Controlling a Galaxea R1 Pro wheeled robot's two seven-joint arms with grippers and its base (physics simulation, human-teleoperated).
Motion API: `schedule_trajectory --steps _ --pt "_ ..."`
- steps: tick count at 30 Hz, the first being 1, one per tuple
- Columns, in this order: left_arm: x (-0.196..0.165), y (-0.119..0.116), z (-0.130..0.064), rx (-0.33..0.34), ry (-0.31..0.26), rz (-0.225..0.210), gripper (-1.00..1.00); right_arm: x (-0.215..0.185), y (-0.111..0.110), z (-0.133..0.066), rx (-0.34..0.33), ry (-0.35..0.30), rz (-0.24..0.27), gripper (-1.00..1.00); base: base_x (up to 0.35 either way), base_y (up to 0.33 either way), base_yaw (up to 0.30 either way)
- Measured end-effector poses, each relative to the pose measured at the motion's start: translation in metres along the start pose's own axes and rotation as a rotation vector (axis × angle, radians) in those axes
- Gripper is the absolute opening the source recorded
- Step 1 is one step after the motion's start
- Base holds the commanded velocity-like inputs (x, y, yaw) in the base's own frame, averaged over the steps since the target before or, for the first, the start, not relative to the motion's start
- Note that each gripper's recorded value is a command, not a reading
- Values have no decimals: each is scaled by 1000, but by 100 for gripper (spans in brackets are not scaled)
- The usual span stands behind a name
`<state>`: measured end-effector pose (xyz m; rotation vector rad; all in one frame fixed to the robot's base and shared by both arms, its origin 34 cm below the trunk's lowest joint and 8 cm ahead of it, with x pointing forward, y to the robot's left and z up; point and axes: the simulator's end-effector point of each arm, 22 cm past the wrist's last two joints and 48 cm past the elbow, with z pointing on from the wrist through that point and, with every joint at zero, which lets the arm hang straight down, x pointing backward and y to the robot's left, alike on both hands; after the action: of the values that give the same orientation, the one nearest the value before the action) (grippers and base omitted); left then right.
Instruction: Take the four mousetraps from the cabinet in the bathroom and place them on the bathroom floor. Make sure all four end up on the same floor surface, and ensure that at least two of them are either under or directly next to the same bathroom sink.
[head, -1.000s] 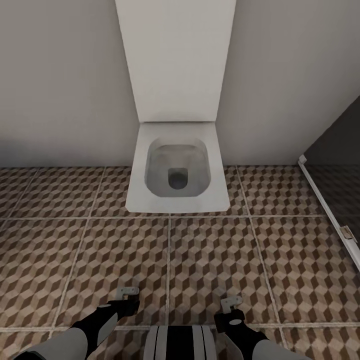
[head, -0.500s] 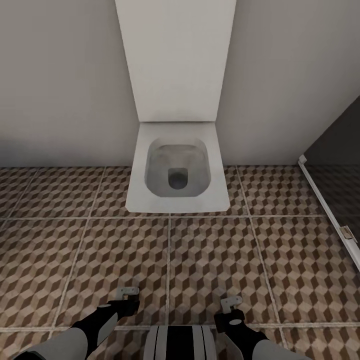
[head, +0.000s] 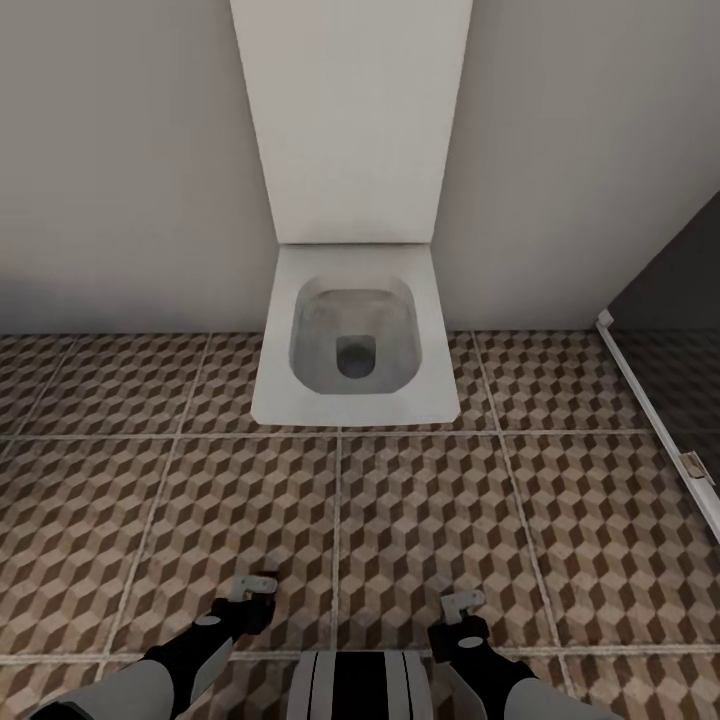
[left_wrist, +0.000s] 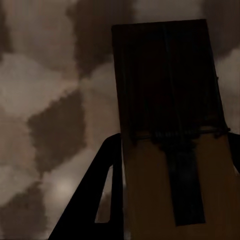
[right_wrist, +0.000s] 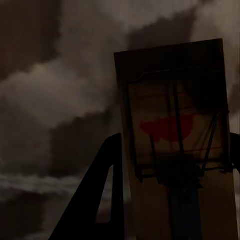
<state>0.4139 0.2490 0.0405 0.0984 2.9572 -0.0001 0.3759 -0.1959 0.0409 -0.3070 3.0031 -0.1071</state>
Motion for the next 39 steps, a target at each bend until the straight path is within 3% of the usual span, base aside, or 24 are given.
schedule_trajectory --steps 9,15,28,39 --pt "-3 19 -1 -67 -37 11 -100 -4 0 0 0 -18 3 -100 0 0 0" --pt "-6 28 -2 -92 -85 -10 -100 -4 0 0 0 -19 3 -100 0 0 0" --pt "2 37 -3 -106 -75 0 -100 -5 0 0 0 -22 4 -100 0 0 0" --pt "4 38 -3 -108 -71 5 -100 -29 -3 -2 7 -132 30 -100 0 0 0"
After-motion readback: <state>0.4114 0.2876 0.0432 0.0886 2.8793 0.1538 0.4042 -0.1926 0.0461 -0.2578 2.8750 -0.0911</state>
